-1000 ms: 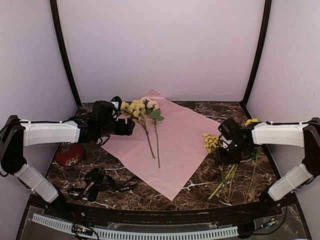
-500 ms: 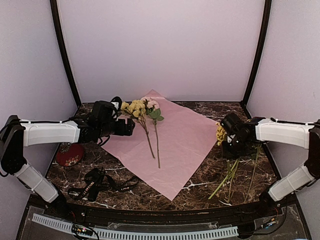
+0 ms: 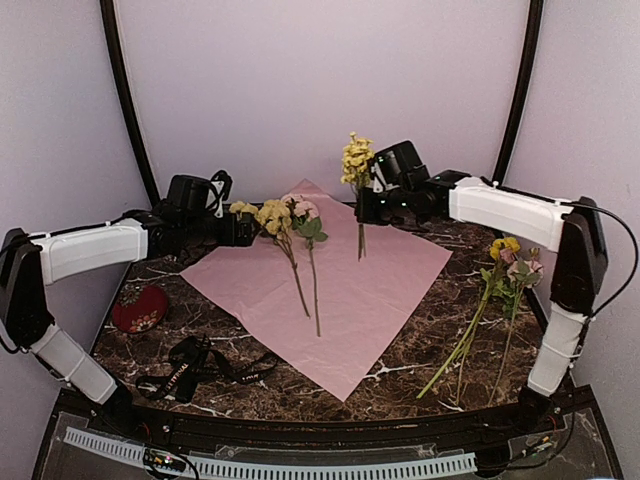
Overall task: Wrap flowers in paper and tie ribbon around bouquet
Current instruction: Pick up the fake flower from the center of the board, then place the fake flower in the folded bouquet, then pick up the fake flower from the corner of the board.
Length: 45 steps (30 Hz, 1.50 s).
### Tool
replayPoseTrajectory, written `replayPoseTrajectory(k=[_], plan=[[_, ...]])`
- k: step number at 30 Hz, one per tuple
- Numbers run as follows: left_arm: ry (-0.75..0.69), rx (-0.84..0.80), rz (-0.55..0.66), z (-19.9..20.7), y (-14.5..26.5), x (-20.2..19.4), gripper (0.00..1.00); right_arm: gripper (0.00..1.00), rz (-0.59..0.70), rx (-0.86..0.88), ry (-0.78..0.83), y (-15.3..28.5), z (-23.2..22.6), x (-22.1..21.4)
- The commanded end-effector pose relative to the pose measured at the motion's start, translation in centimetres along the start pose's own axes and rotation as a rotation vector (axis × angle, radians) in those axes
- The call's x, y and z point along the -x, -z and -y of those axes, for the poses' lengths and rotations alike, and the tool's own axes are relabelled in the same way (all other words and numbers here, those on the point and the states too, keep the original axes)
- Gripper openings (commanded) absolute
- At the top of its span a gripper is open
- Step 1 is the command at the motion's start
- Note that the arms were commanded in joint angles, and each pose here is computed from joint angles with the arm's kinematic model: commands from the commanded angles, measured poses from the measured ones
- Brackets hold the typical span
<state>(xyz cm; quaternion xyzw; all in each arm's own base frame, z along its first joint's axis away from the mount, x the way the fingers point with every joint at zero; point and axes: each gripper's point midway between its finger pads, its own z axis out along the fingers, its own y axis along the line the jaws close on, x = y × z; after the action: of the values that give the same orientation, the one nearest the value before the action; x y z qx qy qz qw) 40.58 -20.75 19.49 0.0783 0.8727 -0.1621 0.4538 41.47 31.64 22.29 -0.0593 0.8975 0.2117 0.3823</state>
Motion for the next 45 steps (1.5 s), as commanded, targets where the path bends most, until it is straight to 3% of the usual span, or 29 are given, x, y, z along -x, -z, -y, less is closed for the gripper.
replayPoseTrajectory(k=[1,4,9,16,19,21,24,27,34,38,42,43,45], plan=[[-0.018,-0.01,-0.069,-1.0,0.1,-1.5,0.99,0.0,-0.093,0.202,0.043,-6.7,-7.2,-3.7],[-0.006,-0.025,-0.101,-1.1,-0.4,-2.6,0.99,0.0,-0.172,0.24,0.065,-10.1,-9.5,-6.9],[-0.01,-0.027,-0.124,-1.3,-0.7,-3.2,0.99,0.02,-0.238,0.205,0.023,-13.1,-9.4,-9.5],[-0.023,-0.03,-0.128,-1.3,-1.2,-3.4,0.99,0.42,-0.267,0.137,0.086,-12.6,-8.0,-9.9],[-0.023,-0.033,-0.13,-1.3,-1.3,-3.3,0.99,0.52,-0.245,0.133,0.142,-10.1,-8.1,-8.0],[-0.025,-0.035,-0.13,-1.2,-1.3,-3.1,0.99,0.52,-0.228,0.095,0.171,-8.1,-7.3,-6.8],[-0.023,-0.049,-0.131,-0.9,-1.2,-2.9,0.99,0.49,-0.188,-0.036,0.16,-4.5,-3.3,-5.3],[-0.028,-0.062,-0.145,-0.7,-1.1,-3.1,0.99,0.42,-0.147,-0.223,0.083,-0.5,3.9,-5.2],[-0.049,-0.065,-0.182,-0.7,-1.1,-3.9,0.99,0.34,-0.21,-0.581,-0.179,7.7,21.6,-11.9],[-0.055,-0.058,-0.176,-0.9,-1.1,-4.0,0.99,0.36,-0.225,-0.612,-0.29,10.2,25.3,-15.3],[-0.049,-0.059,-0.177,-0.9,-1.2,-4.0,0.99,0.54,-0.273,-0.655,-0.33,11.9,26.6,-17.9],[-0.049,-0.061,-0.178,-0.9,-1.2,-4.1,0.99,0.54,-0.278,-0.691,-0.34,12.6,27.5,-18.3],[-0.055,-0.059,-0.181,-0.9,-1.3,-4.2,0.99,0.44,-0.266,-0.721,-0.376,13.7,29.2,-18.4]])
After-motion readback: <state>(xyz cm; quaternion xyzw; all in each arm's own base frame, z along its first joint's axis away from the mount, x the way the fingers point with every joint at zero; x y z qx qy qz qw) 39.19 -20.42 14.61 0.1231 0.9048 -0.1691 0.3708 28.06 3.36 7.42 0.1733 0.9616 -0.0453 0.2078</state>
